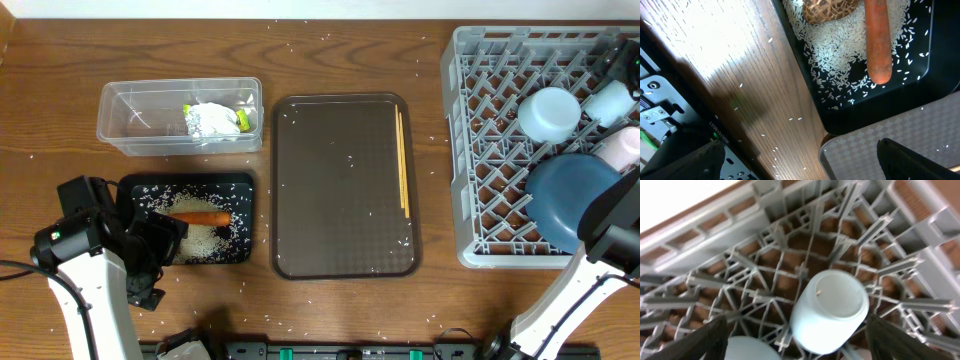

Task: Sort waste into correct bins and load items into the dishwasher rack
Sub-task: 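Move the right gripper back left over the brown tray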

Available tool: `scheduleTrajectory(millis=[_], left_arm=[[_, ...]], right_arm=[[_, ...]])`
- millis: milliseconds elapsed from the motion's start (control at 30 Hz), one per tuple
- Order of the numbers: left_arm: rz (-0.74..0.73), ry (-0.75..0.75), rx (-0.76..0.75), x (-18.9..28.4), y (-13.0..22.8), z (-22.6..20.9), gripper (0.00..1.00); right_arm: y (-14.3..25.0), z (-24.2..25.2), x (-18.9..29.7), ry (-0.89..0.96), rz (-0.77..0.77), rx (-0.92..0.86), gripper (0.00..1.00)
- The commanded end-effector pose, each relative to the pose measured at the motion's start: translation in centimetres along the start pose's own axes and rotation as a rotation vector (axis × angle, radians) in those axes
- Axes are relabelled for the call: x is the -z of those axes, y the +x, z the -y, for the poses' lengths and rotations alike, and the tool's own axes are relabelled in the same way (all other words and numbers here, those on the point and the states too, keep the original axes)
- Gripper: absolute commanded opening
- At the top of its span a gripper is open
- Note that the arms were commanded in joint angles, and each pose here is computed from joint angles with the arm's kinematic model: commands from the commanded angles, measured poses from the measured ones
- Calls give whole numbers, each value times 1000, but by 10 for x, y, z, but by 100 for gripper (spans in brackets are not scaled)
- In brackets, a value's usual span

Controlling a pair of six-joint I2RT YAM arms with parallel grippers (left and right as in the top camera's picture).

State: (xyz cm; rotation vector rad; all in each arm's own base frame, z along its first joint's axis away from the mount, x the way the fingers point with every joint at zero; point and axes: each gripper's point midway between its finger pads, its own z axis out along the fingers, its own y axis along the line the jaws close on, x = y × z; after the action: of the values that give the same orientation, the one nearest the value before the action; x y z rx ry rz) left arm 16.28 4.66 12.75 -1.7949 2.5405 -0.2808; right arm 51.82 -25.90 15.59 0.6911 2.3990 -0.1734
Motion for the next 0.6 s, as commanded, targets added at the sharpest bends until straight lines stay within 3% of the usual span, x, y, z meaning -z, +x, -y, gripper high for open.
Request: scheduleTrajectory(millis=[0, 300, 433, 567], left_arm=[[5, -10, 18, 0, -1, -2, 98], [5, -10, 18, 0, -1, -2, 98], [4, -10, 18, 0, -1, -2, 98], [5, -10, 18, 0, -1, -2, 98]], right_arm=[[3, -27, 8, -94, -12, 23, 78], [-17, -112, 88, -247, 104, 131, 75], [-5, -163, 130, -329, 114, 179, 65], [39, -226, 152, -427, 20, 248, 51]])
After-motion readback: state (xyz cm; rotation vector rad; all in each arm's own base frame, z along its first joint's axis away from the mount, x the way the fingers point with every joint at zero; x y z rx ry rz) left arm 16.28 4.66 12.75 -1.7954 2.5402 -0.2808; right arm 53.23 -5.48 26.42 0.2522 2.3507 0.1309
